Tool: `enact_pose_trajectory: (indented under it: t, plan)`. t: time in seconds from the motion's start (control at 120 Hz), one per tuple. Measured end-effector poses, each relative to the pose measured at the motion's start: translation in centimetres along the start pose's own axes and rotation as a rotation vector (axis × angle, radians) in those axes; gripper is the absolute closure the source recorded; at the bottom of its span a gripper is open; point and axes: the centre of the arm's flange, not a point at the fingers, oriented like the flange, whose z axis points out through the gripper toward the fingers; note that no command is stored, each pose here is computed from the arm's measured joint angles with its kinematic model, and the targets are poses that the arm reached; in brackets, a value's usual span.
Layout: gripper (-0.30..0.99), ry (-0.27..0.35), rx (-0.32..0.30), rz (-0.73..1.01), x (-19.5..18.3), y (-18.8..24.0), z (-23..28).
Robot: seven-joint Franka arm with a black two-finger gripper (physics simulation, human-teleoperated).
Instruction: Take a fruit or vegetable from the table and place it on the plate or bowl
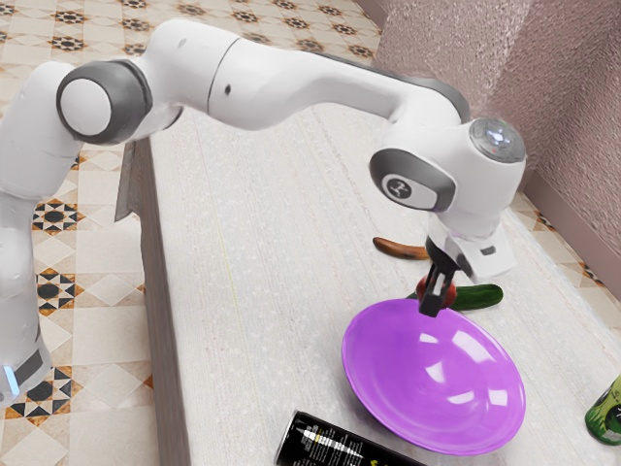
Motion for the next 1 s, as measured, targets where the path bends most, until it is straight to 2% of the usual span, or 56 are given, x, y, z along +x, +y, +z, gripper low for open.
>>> enact_pose_trajectory:
  t: [0.233,0.417,0.558,0.717,0.75,0.808,0.892,0.933,1.0]
  plan:
    - [0.33,-0.08,-0.017,0.032,0.5,0.9,2.3]
    - [0.32,-0.052,0.021,0.054,0.7,2.2,0.7]
    - [0.13,-0.04,0.028,0.05,0.8,2.1,0.5]
    - [0.04,-0.041,0.04,0.032,0.7,1.3,0.8]
    - [0.03,-0.054,0.049,0.007,0.4,0.0,1.3]
    - [0.02,-0.111,0.071,-0.125,-1.8,-6.1,2.1]
    - [0.01,-0.199,0.108,-0.395,-8.5,-17.1,1.5]
    - [0.01,-0.203,0.116,-0.503,-12.6,-20.8,-0.9]
    - [0.0,-0.191,0.081,-0.612,-17.6,-24.6,-3.2]
